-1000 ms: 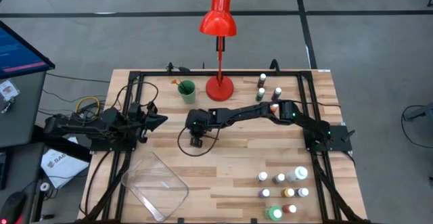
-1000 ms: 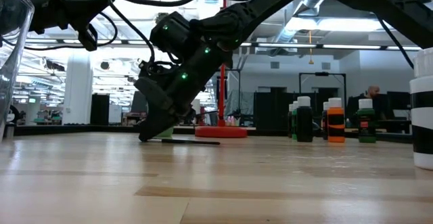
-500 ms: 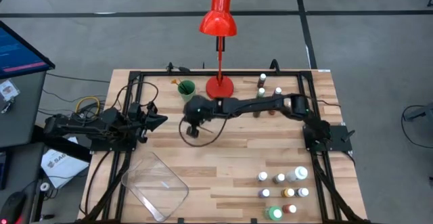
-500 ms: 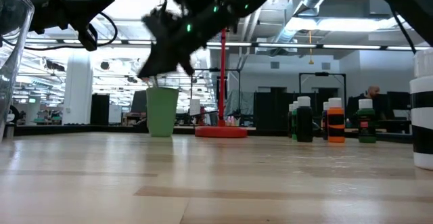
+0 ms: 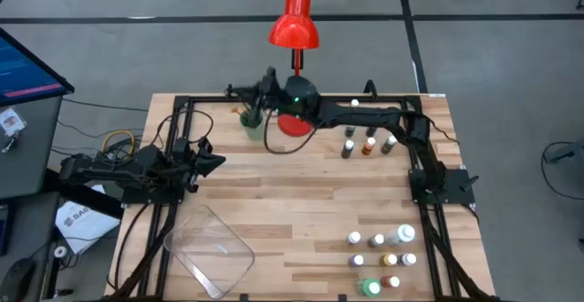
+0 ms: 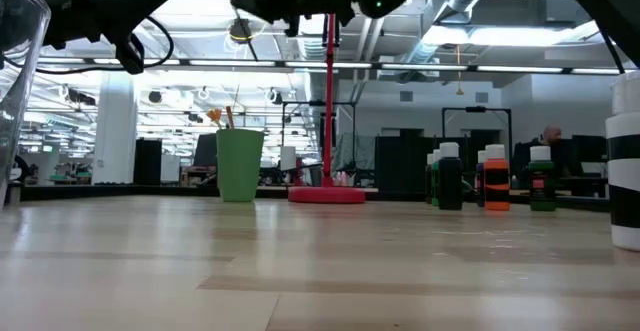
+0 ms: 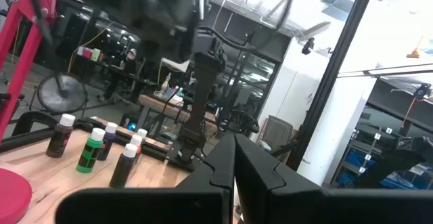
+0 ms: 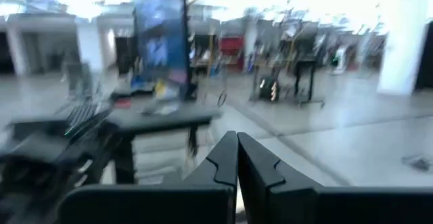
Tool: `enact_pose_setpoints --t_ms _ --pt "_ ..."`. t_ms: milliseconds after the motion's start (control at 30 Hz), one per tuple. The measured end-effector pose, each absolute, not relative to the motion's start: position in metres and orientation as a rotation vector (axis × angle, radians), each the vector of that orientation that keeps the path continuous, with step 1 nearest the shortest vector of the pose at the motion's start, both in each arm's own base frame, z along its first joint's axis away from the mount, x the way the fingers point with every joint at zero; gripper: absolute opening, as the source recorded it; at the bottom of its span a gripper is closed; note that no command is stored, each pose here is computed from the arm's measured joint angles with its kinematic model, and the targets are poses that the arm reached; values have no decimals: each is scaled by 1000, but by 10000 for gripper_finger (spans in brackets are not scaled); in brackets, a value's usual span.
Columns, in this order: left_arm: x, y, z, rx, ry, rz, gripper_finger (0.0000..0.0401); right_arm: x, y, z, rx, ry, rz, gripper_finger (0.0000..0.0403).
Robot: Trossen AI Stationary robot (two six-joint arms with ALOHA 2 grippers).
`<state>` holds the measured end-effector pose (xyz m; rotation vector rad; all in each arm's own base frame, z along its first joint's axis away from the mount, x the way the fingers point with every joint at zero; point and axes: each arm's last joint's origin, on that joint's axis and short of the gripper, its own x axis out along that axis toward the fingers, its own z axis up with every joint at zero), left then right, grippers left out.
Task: Pick & Place Paint Supplies
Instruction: Put the silver paint brush into the green cup
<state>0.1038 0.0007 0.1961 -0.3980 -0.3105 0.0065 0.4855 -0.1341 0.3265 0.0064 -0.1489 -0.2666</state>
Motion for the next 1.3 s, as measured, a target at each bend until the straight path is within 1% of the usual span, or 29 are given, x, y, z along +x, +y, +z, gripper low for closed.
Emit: enact_pose_setpoints --t_ms 167,267,333,600,767,867,1033,1300 --pt "104 1 196 -398 -315 6 1 485 -156 318 -2 -173 -300 0" --pt "104 1 196 -399 -315 9 1 486 -162 309 34 -185 -253 0" --pt "104 1 197 -399 -316 9 1 493 -162 301 39 -230 -239 0" --pt "104 1 196 -399 -310 10 1 509 -168 251 118 -239 -222 0" --pt "104 1 196 -398 -307 10 1 515 -176 222 144 -210 -234 0" --pt "105 1 196 -399 -306 10 1 513 -181 220 151 -204 -243 0" --pt "105 1 196 -399 -306 9 1 511 -186 221 86 -203 -258 0" --pt "105 1 196 -398 -309 7 1 509 -190 223 76 -203 -244 0"
